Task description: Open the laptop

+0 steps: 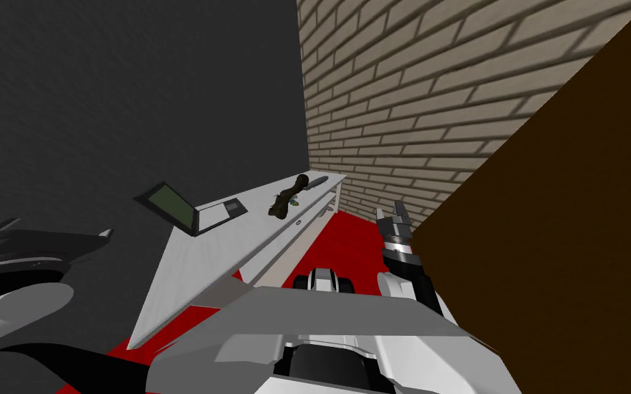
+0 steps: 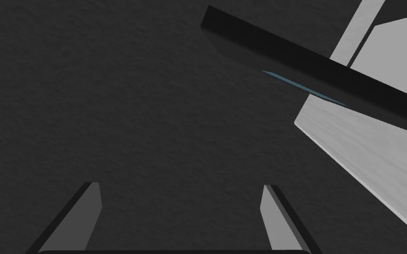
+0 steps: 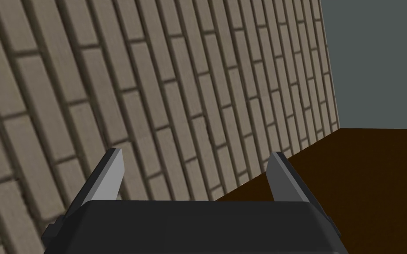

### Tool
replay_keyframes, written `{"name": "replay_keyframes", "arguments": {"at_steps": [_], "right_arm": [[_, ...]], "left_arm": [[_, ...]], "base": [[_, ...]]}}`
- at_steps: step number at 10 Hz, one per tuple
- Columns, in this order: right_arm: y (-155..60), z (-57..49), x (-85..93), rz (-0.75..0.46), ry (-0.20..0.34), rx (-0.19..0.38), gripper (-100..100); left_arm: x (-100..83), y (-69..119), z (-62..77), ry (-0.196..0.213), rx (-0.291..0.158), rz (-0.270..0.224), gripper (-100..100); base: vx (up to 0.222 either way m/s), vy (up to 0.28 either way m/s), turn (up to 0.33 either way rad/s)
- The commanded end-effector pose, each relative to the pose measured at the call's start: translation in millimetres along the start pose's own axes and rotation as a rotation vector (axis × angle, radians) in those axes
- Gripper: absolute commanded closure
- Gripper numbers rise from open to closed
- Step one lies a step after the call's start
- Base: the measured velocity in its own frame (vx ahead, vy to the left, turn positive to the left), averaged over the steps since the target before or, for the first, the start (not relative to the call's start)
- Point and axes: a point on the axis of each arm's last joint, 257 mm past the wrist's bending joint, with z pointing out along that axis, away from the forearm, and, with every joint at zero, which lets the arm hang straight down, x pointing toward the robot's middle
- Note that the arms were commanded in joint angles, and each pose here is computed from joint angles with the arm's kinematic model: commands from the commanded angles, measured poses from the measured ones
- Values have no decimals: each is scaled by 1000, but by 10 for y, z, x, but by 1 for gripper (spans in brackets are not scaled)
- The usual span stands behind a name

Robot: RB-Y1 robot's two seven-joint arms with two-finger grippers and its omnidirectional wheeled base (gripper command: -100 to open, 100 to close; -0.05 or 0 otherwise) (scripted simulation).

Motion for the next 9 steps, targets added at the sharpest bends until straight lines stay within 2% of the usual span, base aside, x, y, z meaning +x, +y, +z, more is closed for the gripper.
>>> {"name": "replay_keyframes", "arguments": {"at_steps": [1, 4, 7, 8, 9], "right_arm": [[0, 0, 0, 0, 0, 0, 0], [0, -1, 0, 0, 0, 0, 0], [0, 0, 0, 0, 0, 0, 0], [0, 0, 0, 0, 0, 0, 0], [1, 1, 0, 0, 0, 0, 0]], "left_arm": [[-302, 9, 30, -59, -22, -120, -100], [-562, -2, 51, -109, -36, -240, -100], [-739, -41, 72, -142, -42, -337, -100], [-714, -30, 63, -135, -40, -312, -100], [-720, -129, 63, -137, -39, -316, -100]], "base": [[214, -111, -12], [222, -94, -7], [155, -54, -7], [62, -34, 10], [80, 67, 7]]}}
